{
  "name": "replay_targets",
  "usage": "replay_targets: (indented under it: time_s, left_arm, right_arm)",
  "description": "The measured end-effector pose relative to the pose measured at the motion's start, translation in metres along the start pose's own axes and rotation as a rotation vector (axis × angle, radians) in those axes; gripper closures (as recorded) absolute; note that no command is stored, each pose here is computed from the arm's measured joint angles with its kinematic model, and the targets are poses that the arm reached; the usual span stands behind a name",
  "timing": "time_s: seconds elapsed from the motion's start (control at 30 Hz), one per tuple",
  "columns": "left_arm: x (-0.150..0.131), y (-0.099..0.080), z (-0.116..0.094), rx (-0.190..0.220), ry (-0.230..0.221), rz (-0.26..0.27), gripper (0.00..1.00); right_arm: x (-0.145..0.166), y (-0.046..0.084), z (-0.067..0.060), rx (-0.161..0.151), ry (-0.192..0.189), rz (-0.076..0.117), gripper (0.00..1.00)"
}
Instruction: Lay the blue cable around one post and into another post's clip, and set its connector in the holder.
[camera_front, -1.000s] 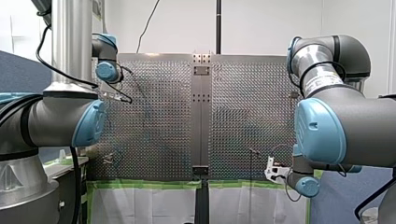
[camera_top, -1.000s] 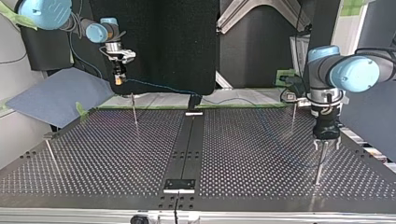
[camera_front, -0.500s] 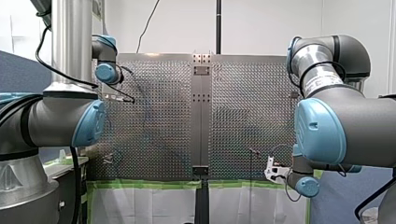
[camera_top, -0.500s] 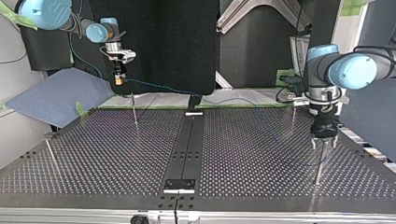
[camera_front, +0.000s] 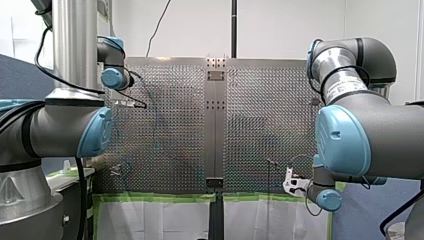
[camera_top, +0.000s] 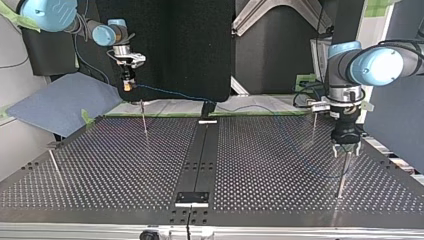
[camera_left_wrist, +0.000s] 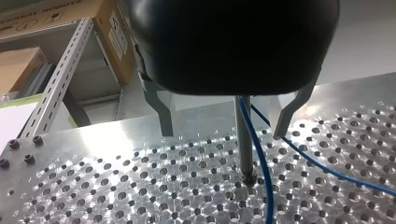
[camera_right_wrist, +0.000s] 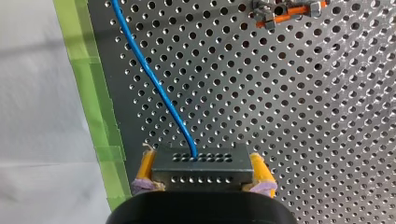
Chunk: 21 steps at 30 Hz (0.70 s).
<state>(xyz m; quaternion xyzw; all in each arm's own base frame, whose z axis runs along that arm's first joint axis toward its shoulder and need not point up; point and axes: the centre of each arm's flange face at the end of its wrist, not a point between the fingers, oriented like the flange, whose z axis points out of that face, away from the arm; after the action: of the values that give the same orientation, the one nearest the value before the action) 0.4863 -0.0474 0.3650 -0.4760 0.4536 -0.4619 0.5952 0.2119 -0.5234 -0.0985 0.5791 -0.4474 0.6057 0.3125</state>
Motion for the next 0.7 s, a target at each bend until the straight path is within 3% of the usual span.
replay_targets:
  time_s: [0.37, 0.7]
  left_arm:
    - [-0.001, -0.007, -0.012, -0.033, -0.014, 0.073, 0.00]
    - [0.005, -0.028, -0.037, -0.004, -0.005, 0.098, 0.00]
  right_arm:
    - [0.000, 0.000, 0.000, 0.000, 0.000, 0.000, 1.00]
    - [0.000, 0.000, 0.000, 0.000, 0.000, 0.000, 1.00]
